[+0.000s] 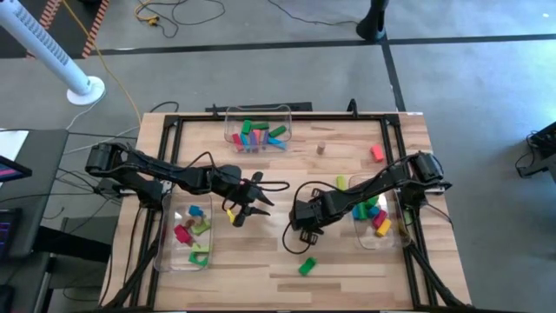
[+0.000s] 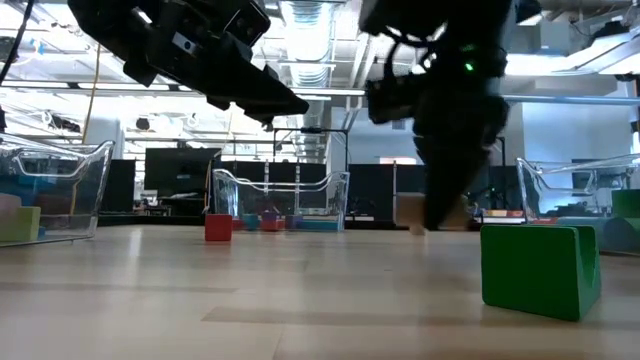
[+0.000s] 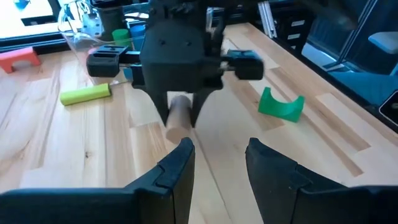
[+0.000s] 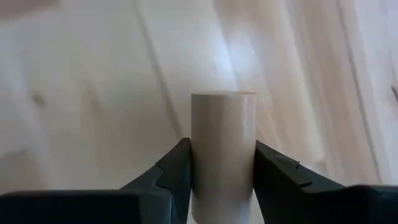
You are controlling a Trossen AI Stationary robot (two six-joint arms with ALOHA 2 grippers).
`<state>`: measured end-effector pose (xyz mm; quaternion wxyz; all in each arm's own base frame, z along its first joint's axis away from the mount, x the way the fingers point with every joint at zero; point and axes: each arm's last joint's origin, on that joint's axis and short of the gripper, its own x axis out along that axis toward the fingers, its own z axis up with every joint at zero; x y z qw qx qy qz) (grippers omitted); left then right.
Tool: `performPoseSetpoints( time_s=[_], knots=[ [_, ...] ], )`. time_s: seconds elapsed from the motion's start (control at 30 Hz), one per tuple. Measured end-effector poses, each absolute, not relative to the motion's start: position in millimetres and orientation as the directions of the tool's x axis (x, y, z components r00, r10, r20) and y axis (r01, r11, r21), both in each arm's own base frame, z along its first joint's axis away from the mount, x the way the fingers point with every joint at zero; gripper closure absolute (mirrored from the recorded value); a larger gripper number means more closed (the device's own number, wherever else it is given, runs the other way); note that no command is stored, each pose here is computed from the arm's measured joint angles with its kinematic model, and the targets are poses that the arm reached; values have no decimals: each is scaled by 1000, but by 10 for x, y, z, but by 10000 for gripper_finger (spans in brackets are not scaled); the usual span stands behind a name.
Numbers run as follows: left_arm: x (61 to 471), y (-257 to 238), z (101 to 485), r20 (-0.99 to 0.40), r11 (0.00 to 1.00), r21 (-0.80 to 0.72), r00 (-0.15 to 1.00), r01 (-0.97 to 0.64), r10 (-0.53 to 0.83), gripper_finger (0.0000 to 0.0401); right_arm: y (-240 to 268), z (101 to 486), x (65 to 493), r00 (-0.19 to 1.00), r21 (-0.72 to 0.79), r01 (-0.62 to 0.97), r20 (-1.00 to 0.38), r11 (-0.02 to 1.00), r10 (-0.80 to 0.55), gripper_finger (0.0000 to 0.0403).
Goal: Sort blocks by size
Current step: Put the brown cylindrical block into the right transparent bin
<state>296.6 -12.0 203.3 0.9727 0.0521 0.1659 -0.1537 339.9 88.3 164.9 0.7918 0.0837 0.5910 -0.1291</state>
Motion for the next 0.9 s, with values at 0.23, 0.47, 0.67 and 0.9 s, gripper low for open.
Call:
performPoseSetpoints(
  time_s=[0.23,0.47,0.67,0.9],
  knots=[
    [2963,-163,2033,-339,927,127,893,354,-295,266,988,1870,3575,397,12,197,-915,980,-68,243],
    [2949,-339,2034,-339,797,384,874,466,-348,266,1091,2074,3711,499,64,84,-867,994,14,240],
    [2933,-491,2048,-325,683,524,860,510,-393,266,1156,2227,3801,568,93,9,-820,996,71,241],
    [2934,-568,2091,-283,602,626,863,496,-417,266,1224,2339,3849,609,121,-51,-783,991,127,240]
  ],
)
